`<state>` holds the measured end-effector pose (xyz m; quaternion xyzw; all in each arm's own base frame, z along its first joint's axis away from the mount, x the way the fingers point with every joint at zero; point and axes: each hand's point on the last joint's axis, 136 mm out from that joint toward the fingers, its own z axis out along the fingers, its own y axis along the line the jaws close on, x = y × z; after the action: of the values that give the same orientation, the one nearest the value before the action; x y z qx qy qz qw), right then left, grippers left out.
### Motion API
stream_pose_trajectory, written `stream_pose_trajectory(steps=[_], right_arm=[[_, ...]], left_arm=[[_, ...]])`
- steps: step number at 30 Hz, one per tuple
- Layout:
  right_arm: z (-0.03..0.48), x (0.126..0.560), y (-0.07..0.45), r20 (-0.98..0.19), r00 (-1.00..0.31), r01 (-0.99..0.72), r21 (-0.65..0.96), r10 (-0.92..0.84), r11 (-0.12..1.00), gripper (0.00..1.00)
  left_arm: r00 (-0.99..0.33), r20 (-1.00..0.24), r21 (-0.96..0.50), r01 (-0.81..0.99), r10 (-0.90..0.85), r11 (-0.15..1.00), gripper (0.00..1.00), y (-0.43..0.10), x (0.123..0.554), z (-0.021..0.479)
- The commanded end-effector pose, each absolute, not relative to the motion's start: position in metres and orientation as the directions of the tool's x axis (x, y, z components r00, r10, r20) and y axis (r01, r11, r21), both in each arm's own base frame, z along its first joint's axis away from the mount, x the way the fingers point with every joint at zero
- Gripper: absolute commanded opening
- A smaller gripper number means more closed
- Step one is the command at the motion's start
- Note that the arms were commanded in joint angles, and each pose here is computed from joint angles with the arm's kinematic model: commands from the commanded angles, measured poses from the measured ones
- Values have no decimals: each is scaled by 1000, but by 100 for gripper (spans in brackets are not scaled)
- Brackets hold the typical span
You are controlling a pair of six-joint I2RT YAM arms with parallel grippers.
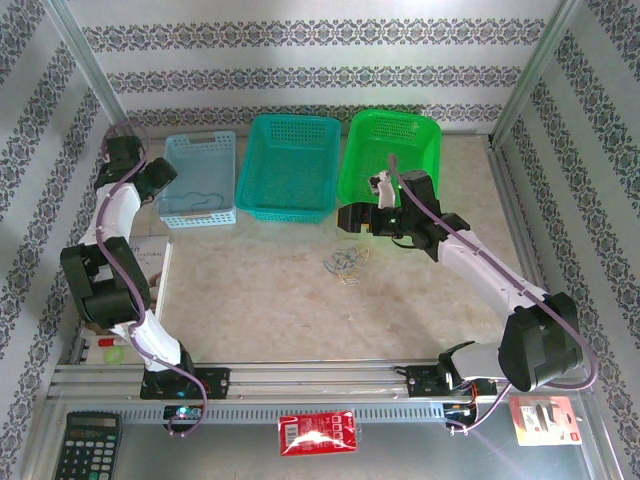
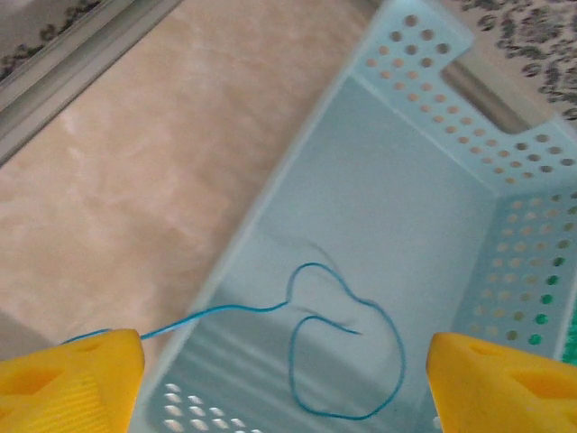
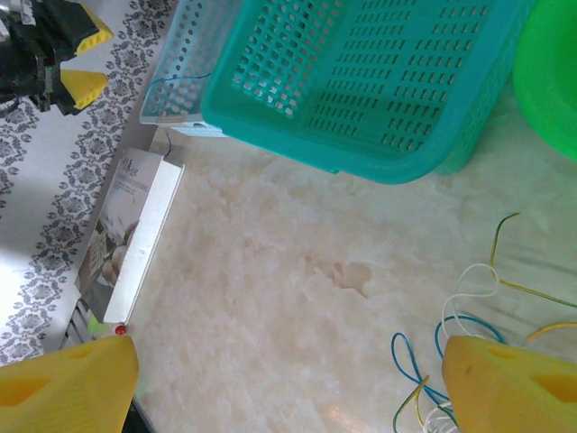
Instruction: Untangle the cables
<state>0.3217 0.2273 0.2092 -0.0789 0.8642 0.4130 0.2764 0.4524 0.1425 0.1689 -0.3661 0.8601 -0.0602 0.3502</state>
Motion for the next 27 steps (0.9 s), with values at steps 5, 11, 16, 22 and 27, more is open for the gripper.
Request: stream_pose_trajectory(steps=[5,11,16,22,27], right_arm=[[222,324,233,-590,-804,-427,656,71,622,87],[220,324,231,-588,-805,-418,654,77,630,87],[223,325,231,-591,-803,-419,656,82,628,87],[228,323,236,-586,-806,-424,667,80,612,86],[236,315,247,-592,-803,-455,674,58,582,86]], left_arm=[[-465,-436,-435,-640,-770,633,82,142,438,139],[-297,-391,-518,-711,-871,475,85,149,432,137],[-111,-358,-548,-779,-927,305,88,161,412,139],[-18,-314,-563,-802,-949,202,89,171,412,132],[33,-275,-594,-792,-961,143,89,179,420,127]])
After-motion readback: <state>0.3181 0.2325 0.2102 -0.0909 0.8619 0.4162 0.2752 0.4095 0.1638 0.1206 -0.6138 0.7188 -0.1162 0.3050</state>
